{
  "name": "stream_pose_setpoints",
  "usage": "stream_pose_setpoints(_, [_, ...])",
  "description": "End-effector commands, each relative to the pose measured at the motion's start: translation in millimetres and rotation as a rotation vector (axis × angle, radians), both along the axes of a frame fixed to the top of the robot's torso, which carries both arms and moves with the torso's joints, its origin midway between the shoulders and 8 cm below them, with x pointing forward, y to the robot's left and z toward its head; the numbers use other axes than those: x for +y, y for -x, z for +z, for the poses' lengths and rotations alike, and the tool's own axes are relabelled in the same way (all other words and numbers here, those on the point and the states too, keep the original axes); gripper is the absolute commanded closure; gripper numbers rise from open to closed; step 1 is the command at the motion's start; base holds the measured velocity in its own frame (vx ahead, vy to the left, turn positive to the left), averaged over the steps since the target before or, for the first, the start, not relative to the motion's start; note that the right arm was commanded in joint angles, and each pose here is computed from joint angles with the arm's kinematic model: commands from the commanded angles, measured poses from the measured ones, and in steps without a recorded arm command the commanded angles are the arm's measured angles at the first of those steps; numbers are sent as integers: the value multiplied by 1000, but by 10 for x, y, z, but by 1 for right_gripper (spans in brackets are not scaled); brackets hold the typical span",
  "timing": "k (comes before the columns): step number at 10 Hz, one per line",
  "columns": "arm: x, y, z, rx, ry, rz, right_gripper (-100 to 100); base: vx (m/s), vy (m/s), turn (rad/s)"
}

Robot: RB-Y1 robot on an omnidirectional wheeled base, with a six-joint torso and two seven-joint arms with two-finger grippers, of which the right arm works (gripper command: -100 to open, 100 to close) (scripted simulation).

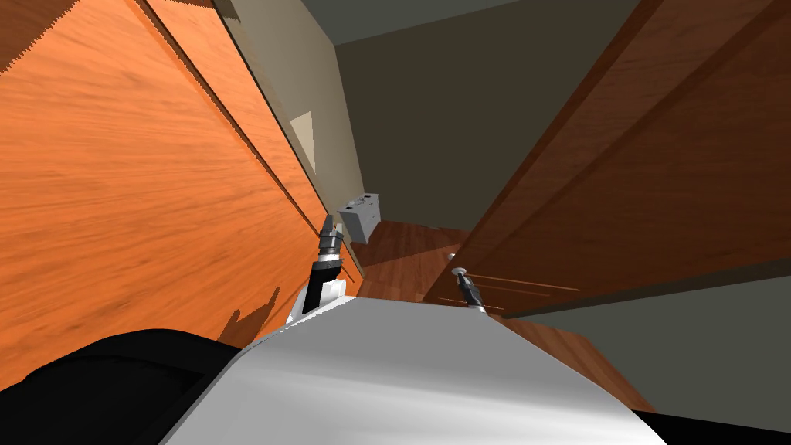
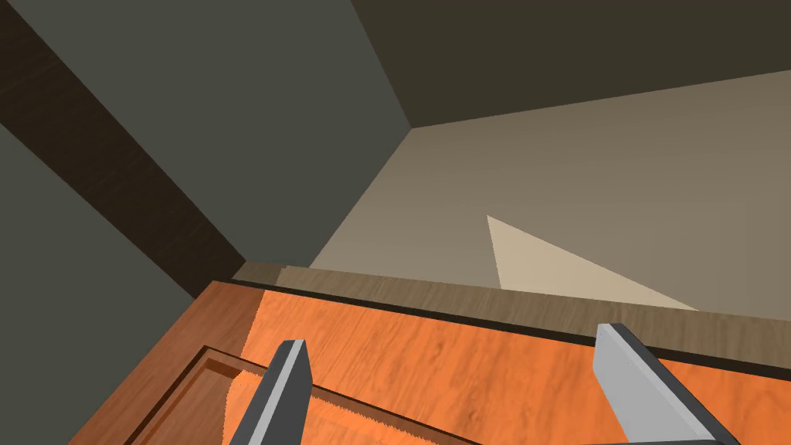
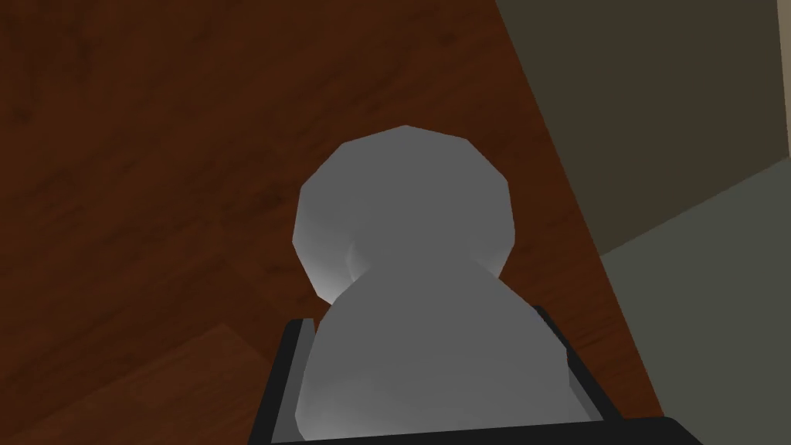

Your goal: Pull the door open

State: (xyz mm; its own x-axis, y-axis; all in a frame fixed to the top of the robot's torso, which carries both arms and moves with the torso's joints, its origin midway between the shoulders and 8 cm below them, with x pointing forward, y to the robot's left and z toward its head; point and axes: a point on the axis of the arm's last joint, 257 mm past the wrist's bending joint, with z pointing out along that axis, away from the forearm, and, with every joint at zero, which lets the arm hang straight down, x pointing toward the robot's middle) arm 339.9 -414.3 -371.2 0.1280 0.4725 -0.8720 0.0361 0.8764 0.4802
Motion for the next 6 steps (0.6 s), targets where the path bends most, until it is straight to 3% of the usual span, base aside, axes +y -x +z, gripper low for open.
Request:
stream_pose_setpoints(1, [61, -62, 40, -26, -78, 7, 100, -95, -35, 95])
stream_pose_setpoints(6, [66, -136, 89, -64, -239, 6, 100, -66, -27, 62])
